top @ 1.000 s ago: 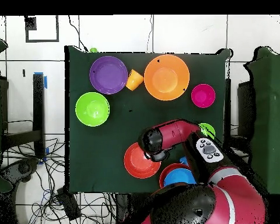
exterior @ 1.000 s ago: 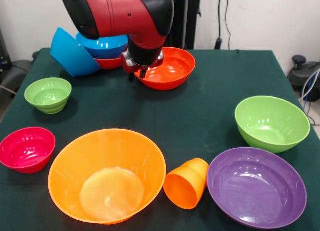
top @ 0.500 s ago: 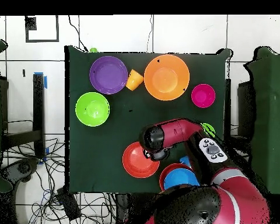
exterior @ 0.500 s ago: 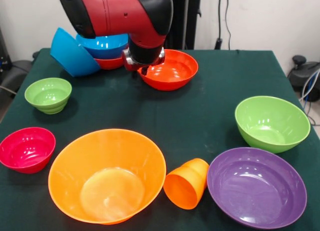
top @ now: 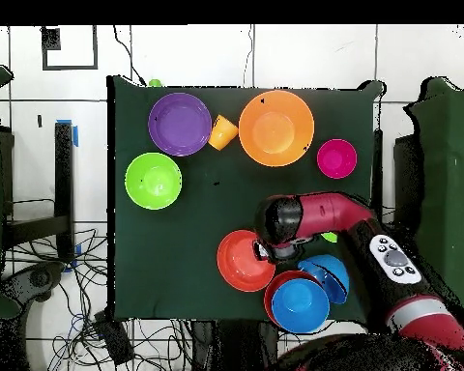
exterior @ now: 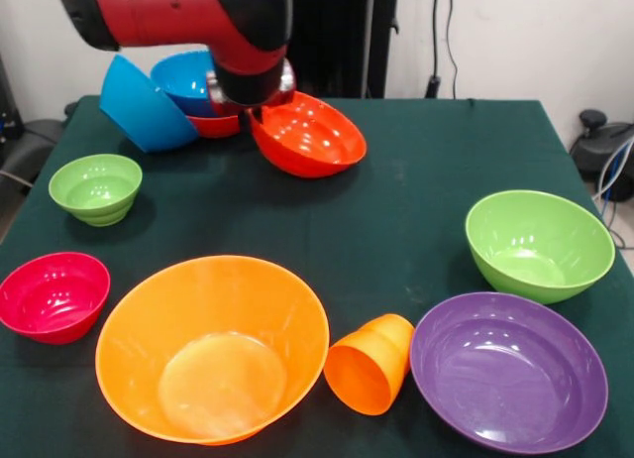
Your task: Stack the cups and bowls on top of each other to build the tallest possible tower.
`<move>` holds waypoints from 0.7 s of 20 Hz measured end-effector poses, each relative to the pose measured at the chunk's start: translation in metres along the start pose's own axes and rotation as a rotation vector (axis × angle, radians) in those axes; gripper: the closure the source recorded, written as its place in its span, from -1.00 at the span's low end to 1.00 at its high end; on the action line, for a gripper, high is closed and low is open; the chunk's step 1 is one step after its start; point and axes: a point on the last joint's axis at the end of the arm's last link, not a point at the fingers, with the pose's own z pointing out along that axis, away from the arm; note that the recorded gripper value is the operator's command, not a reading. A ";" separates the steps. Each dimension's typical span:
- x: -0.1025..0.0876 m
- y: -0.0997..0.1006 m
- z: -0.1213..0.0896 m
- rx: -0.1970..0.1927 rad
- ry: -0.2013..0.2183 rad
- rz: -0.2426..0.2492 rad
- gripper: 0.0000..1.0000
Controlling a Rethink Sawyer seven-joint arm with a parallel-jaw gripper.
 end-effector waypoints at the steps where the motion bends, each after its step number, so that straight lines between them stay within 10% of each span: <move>1: 0.003 -0.010 -0.006 -0.007 0.007 0.009 1.00; 14: 0.006 -0.043 -0.036 -0.087 0.029 0.047 1.00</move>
